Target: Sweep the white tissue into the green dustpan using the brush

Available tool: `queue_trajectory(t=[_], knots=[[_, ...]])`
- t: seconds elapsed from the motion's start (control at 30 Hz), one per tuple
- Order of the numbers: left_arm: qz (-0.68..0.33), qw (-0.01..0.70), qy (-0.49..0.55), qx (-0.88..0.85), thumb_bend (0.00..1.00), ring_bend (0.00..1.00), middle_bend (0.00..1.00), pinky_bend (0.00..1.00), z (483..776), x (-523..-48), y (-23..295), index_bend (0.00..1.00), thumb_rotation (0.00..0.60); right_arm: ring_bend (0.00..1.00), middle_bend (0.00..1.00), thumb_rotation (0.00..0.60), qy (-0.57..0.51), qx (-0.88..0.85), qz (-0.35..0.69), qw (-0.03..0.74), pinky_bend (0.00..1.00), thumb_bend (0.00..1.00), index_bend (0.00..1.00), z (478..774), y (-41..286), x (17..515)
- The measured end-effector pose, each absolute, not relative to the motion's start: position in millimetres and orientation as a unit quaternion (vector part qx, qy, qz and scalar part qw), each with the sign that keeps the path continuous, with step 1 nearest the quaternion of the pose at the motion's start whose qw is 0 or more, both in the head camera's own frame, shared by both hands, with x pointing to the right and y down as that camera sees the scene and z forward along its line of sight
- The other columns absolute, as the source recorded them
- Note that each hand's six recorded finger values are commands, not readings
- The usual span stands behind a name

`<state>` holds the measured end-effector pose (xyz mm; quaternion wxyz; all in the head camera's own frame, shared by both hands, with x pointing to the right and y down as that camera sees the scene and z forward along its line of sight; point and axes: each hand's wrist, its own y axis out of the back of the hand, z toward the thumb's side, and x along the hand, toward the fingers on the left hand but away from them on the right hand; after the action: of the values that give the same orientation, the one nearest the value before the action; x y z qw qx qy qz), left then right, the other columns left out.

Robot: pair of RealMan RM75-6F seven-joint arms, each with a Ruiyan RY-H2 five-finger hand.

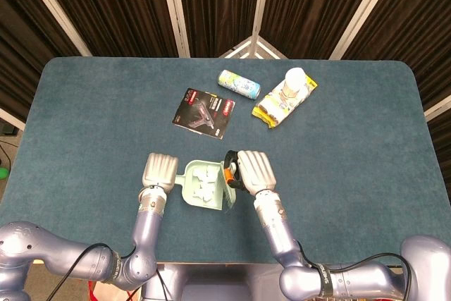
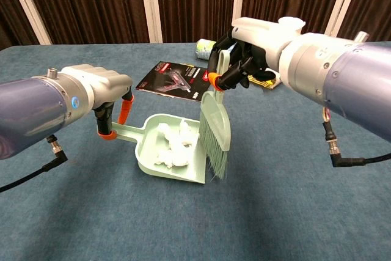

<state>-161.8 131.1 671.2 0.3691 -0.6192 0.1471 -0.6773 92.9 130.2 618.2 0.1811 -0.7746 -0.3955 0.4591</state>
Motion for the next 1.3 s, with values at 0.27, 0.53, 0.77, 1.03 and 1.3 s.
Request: queue_trajectory(t=[0.27,0.53,0.77,1.03,1.3], knots=[[-0.679,0.368,0.149,-0.618,0.52,0.98,1.0,1.0,669.9,-165.2,130.2,0.6,0.6,0.76,0.75,0.6,-0.379,-0.767,0.485,0.184,0.99,1.0,0.78,631.6,141.0,102.9],[-0.68,0.365,0.152,-0.618,0.52,0.98,1.0,1.0,670.8,-169.3,128.3,0.6,0.6,0.79,0.75,0.6,-0.399,-0.761,0.461,0.22,1.0,1.0,0.8,620.7,130.8,99.1],[-0.676,0.364,0.153,-0.622,0.52,0.98,1.0,1.0,669.5,-166.8,128.6,0.6,0.6,0.79,0.75,0.6,-0.397,-0.753,0.465,0.243,1.0,1.0,0.8,622.1,134.0,98.1],[-0.677,0.363,0.153,-0.622,0.52,0.98,1.0,1.0,669.8,-166.9,129.4,0.59,0.6,0.79,0.75,0.6,-0.387,-0.761,0.477,0.208,1.0,1.0,0.8,636.0,152.4,95.0],[-0.677,0.363,0.153,-0.621,0.52,0.98,1.0,1.0,670.7,-168.1,129.6,0.59,0.6,0.68,0.7,0.6,-0.375,-0.764,0.486,0.201,0.85,1.0,0.68,645.9,163.0,99.1]])
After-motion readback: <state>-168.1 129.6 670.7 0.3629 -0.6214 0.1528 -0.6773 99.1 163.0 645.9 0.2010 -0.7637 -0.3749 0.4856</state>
